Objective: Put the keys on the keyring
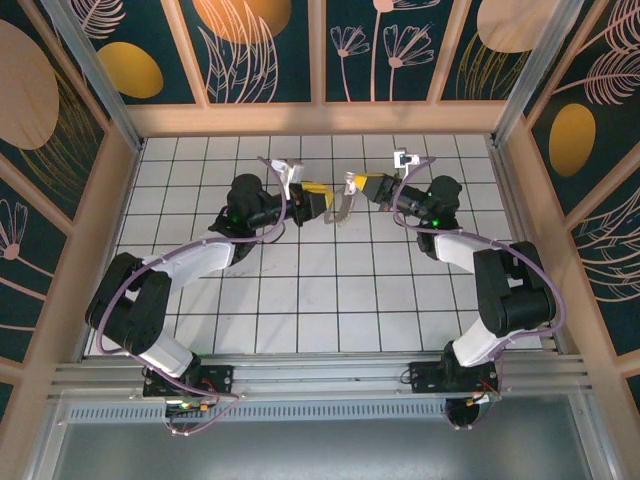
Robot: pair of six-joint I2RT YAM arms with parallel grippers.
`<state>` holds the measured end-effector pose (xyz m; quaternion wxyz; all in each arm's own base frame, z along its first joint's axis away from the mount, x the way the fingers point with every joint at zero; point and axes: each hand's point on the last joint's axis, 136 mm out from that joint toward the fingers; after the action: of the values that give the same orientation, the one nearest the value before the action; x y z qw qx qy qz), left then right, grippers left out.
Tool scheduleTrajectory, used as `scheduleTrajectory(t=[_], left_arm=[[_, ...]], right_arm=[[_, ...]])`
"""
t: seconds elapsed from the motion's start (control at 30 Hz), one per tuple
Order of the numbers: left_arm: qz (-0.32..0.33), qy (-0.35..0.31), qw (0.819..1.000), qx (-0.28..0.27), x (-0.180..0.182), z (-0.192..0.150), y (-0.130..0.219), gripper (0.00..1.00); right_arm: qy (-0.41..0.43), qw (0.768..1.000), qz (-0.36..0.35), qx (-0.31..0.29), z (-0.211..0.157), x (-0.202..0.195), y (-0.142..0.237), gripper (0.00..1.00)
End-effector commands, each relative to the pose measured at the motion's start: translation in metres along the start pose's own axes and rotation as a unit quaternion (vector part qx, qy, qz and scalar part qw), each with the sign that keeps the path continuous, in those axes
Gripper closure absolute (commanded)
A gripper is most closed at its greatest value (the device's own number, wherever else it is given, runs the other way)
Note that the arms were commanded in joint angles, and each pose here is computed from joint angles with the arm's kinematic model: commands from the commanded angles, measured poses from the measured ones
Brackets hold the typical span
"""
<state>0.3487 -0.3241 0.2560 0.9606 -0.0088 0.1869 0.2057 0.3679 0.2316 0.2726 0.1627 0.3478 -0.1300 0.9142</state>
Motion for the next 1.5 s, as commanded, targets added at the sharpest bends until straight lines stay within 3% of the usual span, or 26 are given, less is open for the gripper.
scheduleTrajectory(t=[0.0,0.27,0.67,1.47], left_arm=[[0.009,-0.023,1.0,0.003,0.003,0.004,-0.005,0.65],[0.023,-0.025,0.999,0.008,0.01,0.001,-0.008,0.63],[-0.017,-0.052,0.998,0.016,-0.016,-0.005,-0.019,0.61],[0.019,-0.058,0.997,0.036,-0.003,-0.01,-0.031,0.6]], right_arm=[[0.036,0.999,0.022,-0.021,0.028,0.027,-0.001,1.0],[0.047,0.999,0.021,-0.013,0.034,0.035,-0.002,1.0],[0.047,0.998,0.028,-0.01,0.033,0.042,-0.005,1.0],[0.071,0.997,0.043,-0.001,0.031,0.071,-0.013,1.0]])
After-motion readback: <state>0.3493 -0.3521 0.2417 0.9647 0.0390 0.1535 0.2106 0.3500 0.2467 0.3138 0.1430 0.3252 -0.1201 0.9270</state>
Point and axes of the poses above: each hand's point on the last joint's axis, 136 mm out from that joint toward the fingers, its own y axis back along the fingers, its own x axis along the line the jaws close on, z = x × y, and after that the axes turned 6 degrees about -y, right-handed
